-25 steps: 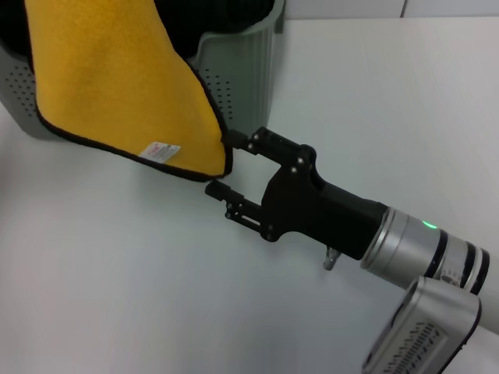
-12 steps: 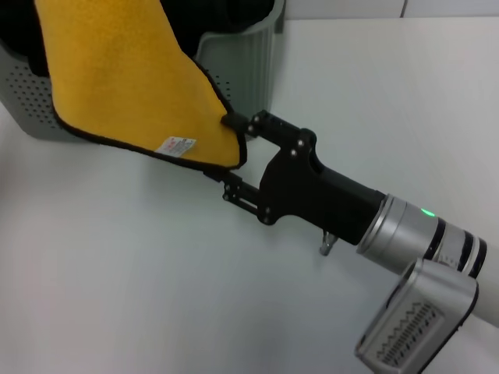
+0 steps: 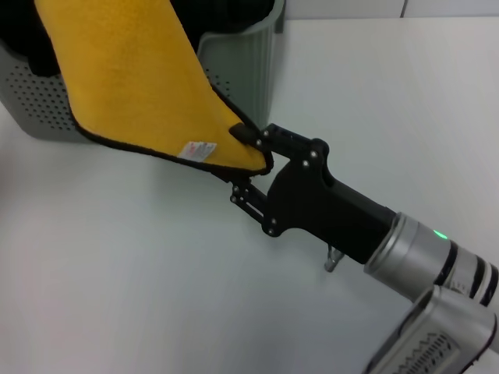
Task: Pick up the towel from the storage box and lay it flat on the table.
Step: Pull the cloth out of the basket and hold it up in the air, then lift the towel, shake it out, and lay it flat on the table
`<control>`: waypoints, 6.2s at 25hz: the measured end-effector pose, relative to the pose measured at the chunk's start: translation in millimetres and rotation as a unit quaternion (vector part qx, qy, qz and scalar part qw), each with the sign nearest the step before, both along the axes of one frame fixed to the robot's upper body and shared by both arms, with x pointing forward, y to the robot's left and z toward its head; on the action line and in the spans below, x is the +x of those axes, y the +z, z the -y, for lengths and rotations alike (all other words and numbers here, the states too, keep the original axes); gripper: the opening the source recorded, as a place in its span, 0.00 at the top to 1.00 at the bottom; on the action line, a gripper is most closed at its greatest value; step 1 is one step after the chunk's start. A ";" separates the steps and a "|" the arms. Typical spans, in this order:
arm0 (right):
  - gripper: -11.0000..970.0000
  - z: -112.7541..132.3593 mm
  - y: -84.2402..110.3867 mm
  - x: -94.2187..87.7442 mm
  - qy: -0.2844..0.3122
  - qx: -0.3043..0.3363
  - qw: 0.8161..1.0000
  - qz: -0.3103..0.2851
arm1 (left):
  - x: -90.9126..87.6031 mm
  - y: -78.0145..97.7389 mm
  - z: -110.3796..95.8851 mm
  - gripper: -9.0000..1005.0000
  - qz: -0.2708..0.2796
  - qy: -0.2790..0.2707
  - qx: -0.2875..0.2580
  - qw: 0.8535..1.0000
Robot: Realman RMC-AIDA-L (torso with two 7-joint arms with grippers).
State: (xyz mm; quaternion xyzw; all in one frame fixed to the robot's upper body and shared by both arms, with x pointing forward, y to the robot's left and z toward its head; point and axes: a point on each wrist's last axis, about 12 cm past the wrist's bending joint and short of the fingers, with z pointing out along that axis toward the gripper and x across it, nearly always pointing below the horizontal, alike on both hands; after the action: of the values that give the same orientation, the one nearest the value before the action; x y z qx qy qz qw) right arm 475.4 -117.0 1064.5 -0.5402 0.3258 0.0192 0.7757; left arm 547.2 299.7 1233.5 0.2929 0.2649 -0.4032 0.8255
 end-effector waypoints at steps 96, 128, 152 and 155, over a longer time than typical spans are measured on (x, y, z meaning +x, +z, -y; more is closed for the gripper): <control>0.95 75.7 232.6 90.9 0.189 0.149 0.965 -0.102 | -81.4 -134.6 -64.8 0.44 -0.477 -0.057 0.308 0.821; 0.95 -51.4 257.1 123.8 0.105 0.086 0.979 -0.153 | -143.0 -180.6 -4.3 0.44 -0.051 0.341 0.132 0.929; 0.95 -95.1 266.2 148.3 0.180 0.074 0.946 -0.258 | -148.4 -198.5 46.8 0.44 0.120 0.510 0.275 0.806; 0.95 -96.4 265.5 147.3 0.187 0.071 0.944 -0.261 | -146.0 -200.4 48.0 0.44 0.120 0.523 0.289 0.793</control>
State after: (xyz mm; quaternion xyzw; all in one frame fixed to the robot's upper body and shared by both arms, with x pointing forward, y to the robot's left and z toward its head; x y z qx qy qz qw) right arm 622.7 -20.6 1330.0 -0.5113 0.4075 0.3272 0.6823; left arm 401.2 251.7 1033.1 0.3812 0.3805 0.2237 0.8123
